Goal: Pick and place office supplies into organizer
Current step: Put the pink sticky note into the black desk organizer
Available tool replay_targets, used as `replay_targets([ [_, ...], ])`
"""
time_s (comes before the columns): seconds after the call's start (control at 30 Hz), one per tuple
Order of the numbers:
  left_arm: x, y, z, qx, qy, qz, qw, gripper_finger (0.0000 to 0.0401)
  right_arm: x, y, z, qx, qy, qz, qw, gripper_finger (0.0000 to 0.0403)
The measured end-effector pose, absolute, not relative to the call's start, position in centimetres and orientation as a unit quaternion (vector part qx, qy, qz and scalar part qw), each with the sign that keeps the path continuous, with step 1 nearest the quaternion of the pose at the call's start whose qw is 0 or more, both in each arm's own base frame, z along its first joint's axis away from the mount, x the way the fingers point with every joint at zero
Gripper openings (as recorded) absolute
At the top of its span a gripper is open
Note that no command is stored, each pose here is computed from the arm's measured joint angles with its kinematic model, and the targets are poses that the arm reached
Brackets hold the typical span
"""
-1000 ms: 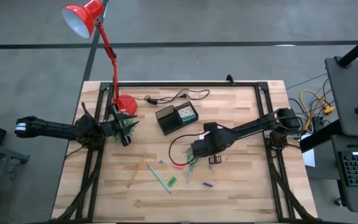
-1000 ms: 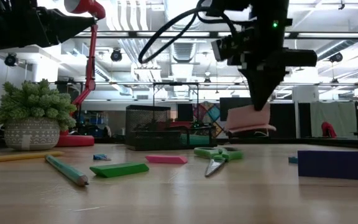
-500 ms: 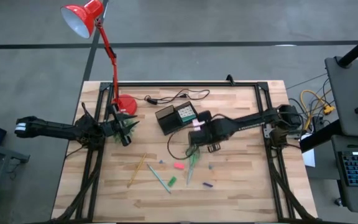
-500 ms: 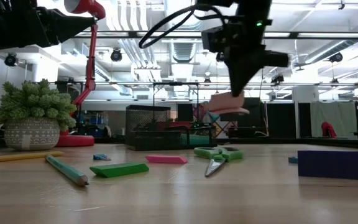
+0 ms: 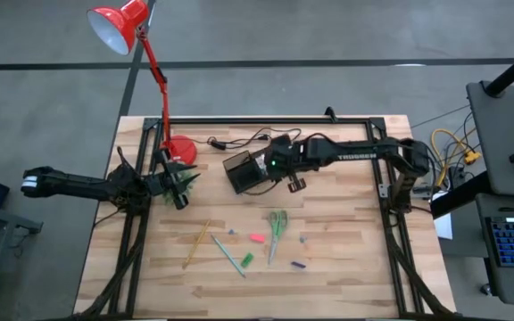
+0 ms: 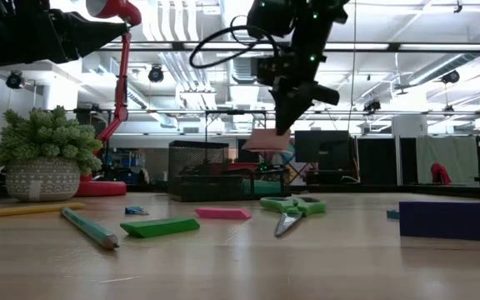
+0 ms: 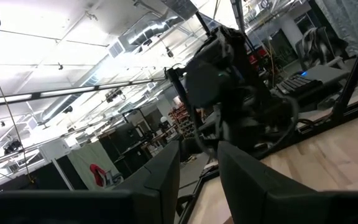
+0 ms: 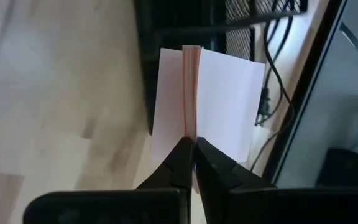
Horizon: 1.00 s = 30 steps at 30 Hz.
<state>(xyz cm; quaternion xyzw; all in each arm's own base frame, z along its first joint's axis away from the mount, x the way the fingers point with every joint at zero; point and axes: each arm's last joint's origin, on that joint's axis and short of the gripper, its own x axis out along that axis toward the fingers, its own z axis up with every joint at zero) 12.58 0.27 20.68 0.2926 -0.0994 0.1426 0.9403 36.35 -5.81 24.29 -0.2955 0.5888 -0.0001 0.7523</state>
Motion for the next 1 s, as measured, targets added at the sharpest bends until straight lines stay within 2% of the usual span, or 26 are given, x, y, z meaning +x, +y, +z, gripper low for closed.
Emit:
replay_targets([
  [0.17,12.6,0.3,20.7,0.292,-0.1,0.142,0.94,0.0096,36.4,-7.5,24.1,-0.273,0.576,0.014,0.77,0.0009],
  [0.43,12.6,0.3,20.7,0.292,-0.099,0.142,0.941,0.0096,37.0,-8.3,23.8,-0.293,0.556,0.04,0.777,0.0009],
  [0.73,12.6,0.3,20.6,0.292,-0.099,0.142,0.941,0.0096,37.3,-9.5,21.8,-0.306,0.576,0.065,0.755,0.0009],
  [1.0,12.6,0.3,20.7,0.291,-0.099,0.142,0.941,0.0096,37.6,-10.9,20.5,-0.292,0.579,0.081,0.757,0.0009],
])
